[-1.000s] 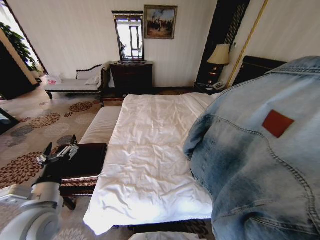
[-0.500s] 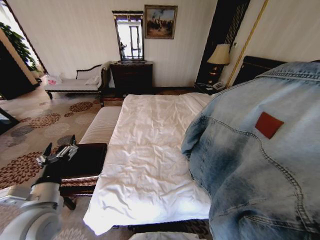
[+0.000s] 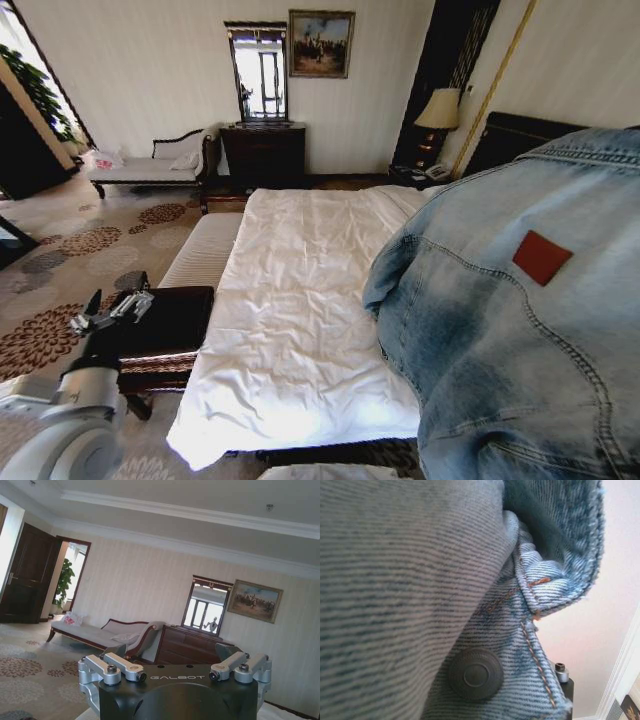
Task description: Pick up the clothes from the bed and hang them on the clothes hanger.
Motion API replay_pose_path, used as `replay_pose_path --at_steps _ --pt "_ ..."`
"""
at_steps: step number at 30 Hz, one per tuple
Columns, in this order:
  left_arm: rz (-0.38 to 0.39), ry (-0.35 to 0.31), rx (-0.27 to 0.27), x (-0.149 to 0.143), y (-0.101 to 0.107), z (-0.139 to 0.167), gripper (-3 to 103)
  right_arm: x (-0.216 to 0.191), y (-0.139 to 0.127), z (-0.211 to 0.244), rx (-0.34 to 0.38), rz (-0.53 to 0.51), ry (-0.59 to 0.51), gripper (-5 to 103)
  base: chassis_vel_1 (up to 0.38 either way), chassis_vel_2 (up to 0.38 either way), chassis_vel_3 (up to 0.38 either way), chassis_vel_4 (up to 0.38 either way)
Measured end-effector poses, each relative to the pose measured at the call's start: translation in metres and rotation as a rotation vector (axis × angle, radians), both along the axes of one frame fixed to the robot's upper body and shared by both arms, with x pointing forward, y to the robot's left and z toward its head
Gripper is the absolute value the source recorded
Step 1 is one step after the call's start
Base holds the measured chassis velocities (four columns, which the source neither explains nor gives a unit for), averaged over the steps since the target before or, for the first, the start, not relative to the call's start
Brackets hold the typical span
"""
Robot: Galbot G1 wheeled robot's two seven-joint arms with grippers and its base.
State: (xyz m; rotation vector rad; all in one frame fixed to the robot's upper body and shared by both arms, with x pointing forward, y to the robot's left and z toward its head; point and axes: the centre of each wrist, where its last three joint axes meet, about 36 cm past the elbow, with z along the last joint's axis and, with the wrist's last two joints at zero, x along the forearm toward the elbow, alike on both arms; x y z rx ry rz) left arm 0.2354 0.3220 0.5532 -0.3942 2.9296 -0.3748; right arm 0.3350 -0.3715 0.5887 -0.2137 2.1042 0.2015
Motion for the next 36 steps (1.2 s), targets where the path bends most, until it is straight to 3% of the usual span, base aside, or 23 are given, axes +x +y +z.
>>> replay_pose_path --at_steps 12,36 --pt "0.003 0.000 0.000 -0.0006 0.0005 -0.0002 100 -0.0052 0.0005 0.0006 -0.009 -0.002 -0.004 16 0.032 -0.022 -0.031 0.025" --pt "0.003 -0.006 -0.008 0.0000 -0.0008 -0.0006 100 -0.0056 0.0016 0.0005 0.000 0.001 -0.008 16 0.125 -0.126 -0.130 0.133"
